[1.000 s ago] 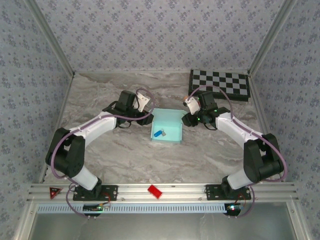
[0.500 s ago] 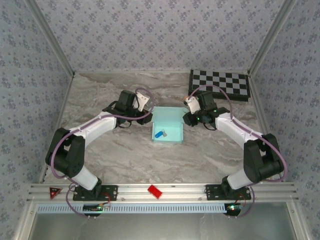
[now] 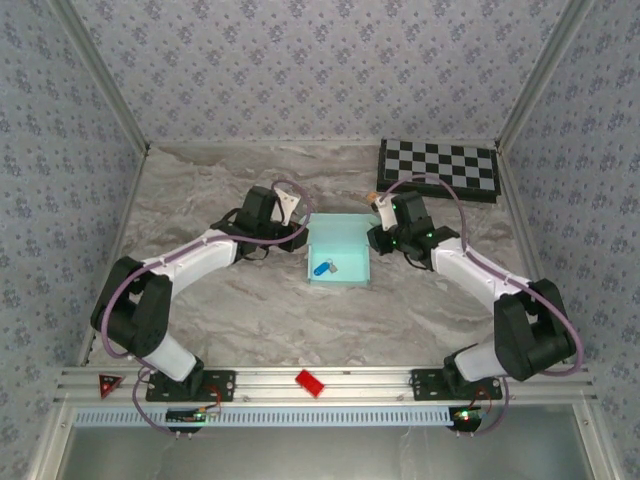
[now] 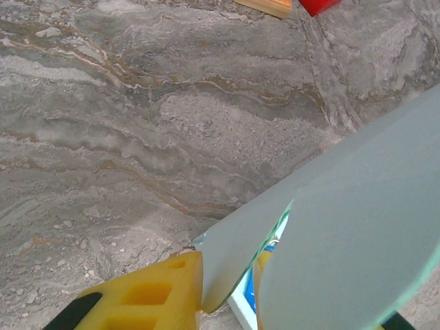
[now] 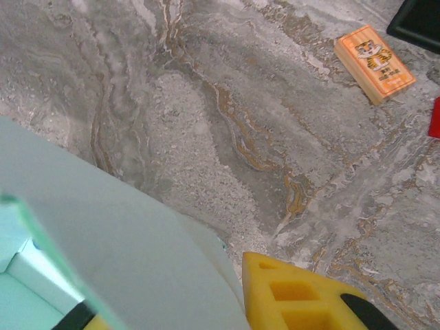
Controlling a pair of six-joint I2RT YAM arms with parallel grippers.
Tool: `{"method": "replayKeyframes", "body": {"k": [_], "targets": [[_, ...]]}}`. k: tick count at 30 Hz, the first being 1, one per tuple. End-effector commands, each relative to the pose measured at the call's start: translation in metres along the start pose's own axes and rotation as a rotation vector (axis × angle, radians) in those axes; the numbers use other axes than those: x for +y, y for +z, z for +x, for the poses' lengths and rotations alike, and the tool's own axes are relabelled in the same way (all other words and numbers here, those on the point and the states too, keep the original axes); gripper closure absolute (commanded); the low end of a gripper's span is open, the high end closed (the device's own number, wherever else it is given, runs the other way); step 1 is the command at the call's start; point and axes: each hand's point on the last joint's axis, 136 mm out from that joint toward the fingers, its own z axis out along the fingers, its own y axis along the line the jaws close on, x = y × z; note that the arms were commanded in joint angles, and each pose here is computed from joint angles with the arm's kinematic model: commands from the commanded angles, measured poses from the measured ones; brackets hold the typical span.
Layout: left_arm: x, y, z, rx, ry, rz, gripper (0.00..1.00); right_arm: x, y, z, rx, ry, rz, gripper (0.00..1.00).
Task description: Fold the paper box
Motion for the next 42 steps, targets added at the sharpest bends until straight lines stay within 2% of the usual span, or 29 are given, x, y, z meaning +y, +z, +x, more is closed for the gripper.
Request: {"method": "replayKeyframes", "body": {"k": [1, 16, 32, 42], "targets": [[-0.002, -0.007, -0.012, -0.055, -0.027, -0.029, 0.74, -0.004, -0.005, -0.008, -0.048, 0.046, 0.043, 0.78], [-0.01, -0.004, -0.014, -0.083, -0.062, -0.053, 0.8, -0.003, -0.004, -0.008, -0.088, 0.128, 0.09, 0.82], [-0.006, -0.003, -0.02, -0.16, -0.171, -0.108, 0.76, 0.002, -0.004, -0.013, -0.168, 0.239, 0.109, 0.84], [-0.018, 0.002, -0.023, -0.174, -0.19, -0.034, 0.81, 0.008, -0.001, -0.009, -0.177, 0.261, 0.094, 0.85]]}}
